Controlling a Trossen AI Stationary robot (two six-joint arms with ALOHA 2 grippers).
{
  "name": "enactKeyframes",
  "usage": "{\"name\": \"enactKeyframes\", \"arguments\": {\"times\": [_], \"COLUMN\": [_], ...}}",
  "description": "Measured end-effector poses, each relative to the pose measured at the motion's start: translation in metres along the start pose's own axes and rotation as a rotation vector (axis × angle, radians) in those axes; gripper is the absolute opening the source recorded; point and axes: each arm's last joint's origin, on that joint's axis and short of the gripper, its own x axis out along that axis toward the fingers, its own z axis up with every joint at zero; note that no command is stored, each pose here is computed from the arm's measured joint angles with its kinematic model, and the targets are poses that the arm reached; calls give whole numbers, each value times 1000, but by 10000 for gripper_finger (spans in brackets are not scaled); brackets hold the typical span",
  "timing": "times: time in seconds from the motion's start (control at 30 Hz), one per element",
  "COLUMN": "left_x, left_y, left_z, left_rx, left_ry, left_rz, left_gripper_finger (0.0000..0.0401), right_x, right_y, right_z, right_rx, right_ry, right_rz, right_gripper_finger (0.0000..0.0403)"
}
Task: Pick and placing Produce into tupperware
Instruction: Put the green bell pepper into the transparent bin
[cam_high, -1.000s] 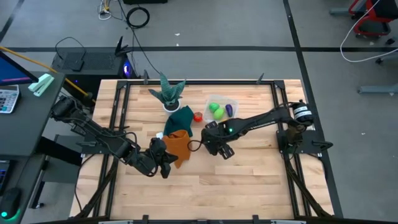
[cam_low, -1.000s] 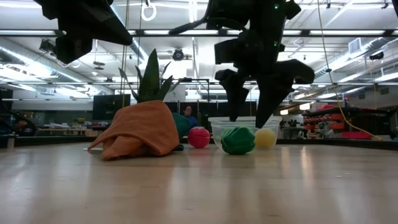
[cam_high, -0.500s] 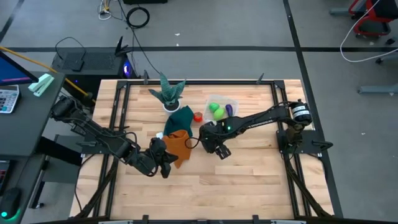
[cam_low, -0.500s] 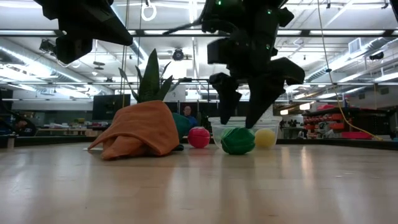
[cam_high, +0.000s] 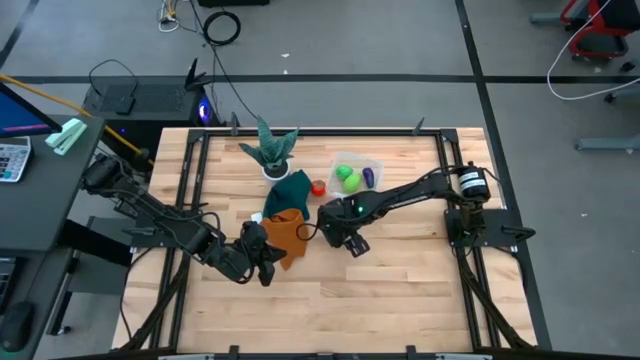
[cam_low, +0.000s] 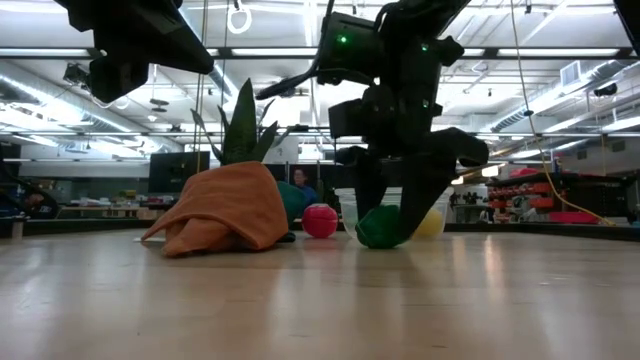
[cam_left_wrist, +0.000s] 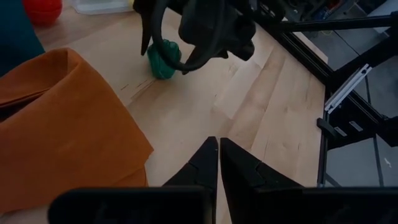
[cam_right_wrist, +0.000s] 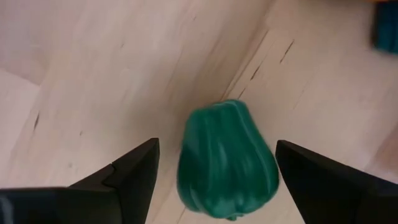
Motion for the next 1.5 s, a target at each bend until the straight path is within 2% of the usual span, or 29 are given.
{"name": "enactKeyframes", "arguments": {"times": [0.27, 0.57, 0.83, 1.03, 1.2, 1.37, 1.5], "left_x": [0, 0, 0, 0, 0, 0, 0], "left_y": [0, 0, 0, 0, 0, 0, 0], "left_z": [0, 0, 0, 0, 0, 0, 0], "left_rx": [-7, -8, -7, -7, -4, -3, -2], "left_ry": [0, -1, 0, 0, 2, 2, 2], "left_rz": [1, 0, 0, 1, 4, 5, 5], "left_gripper_finger": [12, 24, 12, 18, 24, 17, 12], "right_x": [1, 0, -4, -28, -55, -78, -91], "right_y": [-1, -1, -1, -7, -20, -42, -68], "right_z": [-1, -1, -1, 7, 21, 26, 18], "right_rx": [46, 47, 54, 58, 73, 113, 177], "right_ry": [4, 3, 12, 53, 19, -25, -29], "right_rz": [2, 0, -19, -56, -85, -159, -214], "right_gripper_finger": [245, 193, 188, 190, 188, 188, 188]}}
